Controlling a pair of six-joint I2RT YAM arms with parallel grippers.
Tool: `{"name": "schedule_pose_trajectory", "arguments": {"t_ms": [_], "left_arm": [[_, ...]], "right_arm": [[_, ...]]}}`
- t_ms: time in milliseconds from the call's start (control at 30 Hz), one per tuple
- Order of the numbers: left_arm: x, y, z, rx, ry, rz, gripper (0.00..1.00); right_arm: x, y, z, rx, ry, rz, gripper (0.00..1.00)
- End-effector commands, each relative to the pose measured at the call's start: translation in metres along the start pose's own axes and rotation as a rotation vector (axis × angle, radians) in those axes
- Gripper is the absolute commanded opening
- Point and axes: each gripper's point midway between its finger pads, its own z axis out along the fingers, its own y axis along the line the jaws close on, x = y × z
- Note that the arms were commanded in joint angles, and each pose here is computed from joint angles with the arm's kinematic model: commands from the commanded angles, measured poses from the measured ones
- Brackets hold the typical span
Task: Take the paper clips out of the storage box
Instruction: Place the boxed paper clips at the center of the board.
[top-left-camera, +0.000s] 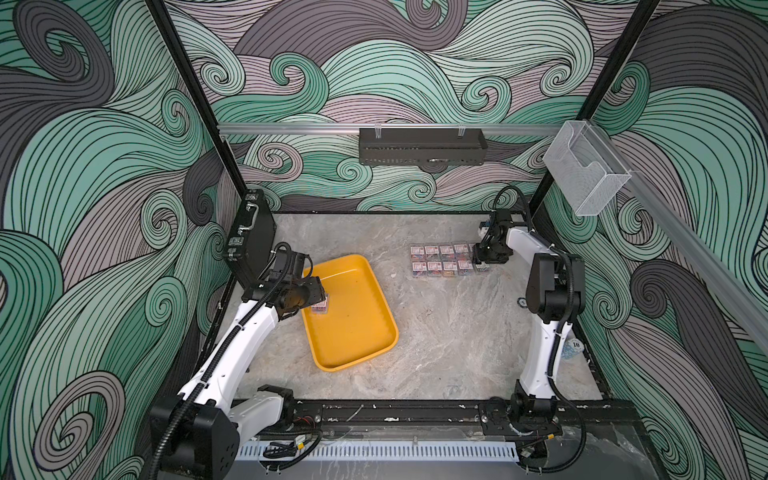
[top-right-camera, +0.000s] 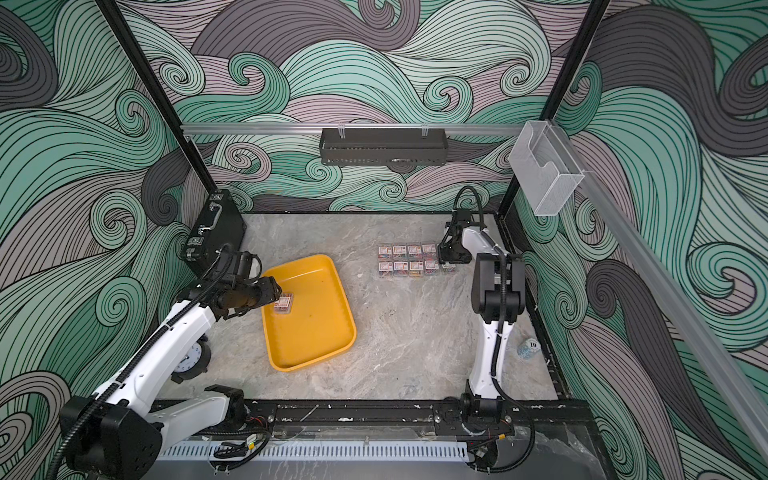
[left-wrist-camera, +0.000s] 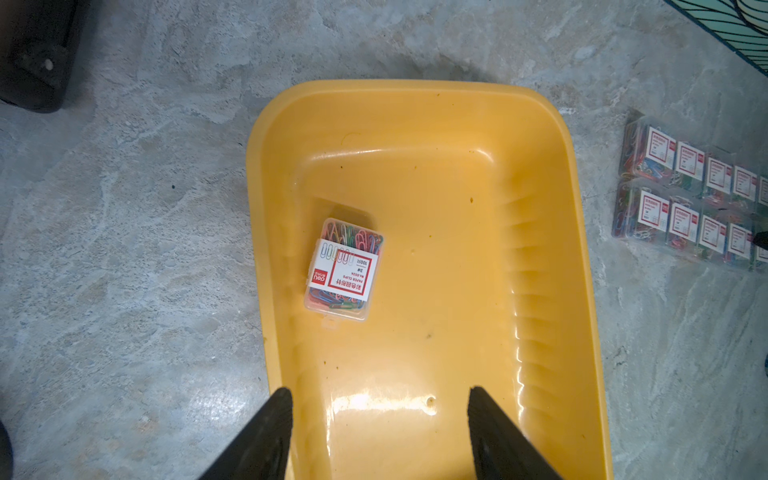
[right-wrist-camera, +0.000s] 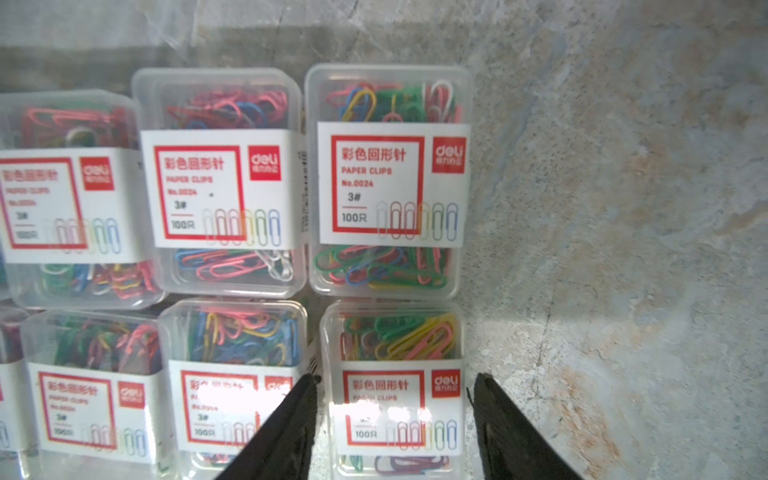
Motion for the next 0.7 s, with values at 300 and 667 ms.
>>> {"name": "schedule_pose_trajectory", "arguments": {"t_ms": [300,667], "left_arm": [[-0.004,-0.007,-0.010,0.035,0.003,0.018,0.66],[0.004,-0.011,0.003,0.041,0.045,0.034,0.68]], "right_arm": [[-0.005,0.011,-0.007,-0.145,-0.014,0.071,0.60],[-0.005,-0.004,-0.049,-0.052,-0.065,0.117,0.61]]}}
